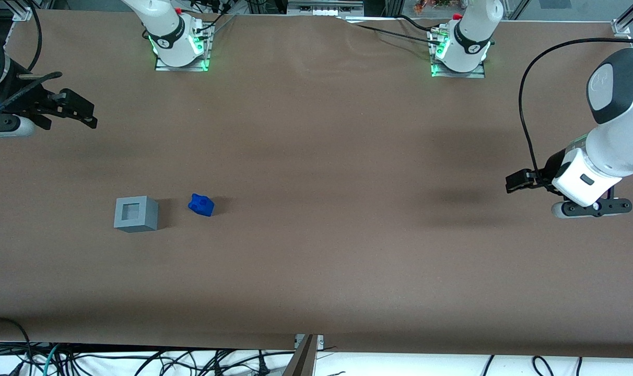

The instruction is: Insert blue part into gray base with right arm

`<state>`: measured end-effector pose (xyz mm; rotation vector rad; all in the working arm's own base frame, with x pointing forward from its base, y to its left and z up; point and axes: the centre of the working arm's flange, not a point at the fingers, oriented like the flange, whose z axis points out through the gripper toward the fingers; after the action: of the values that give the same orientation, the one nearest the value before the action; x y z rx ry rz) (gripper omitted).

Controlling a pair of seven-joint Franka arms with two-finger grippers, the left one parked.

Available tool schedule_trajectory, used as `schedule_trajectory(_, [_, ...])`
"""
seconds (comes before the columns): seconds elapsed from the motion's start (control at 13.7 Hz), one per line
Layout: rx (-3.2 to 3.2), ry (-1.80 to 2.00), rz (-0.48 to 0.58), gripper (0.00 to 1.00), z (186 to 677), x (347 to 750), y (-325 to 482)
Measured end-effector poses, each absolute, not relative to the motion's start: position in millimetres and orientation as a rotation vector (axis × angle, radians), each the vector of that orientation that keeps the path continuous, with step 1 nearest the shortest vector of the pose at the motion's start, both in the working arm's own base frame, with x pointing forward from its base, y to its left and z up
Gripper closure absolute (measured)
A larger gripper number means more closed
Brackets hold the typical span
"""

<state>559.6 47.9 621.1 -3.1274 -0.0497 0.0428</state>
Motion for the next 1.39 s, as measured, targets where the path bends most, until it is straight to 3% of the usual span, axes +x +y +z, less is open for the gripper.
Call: schedule_trajectory(1.39, [-3.152, -0.062, 0.081, 0.01, 616.0, 557.5, 49.2])
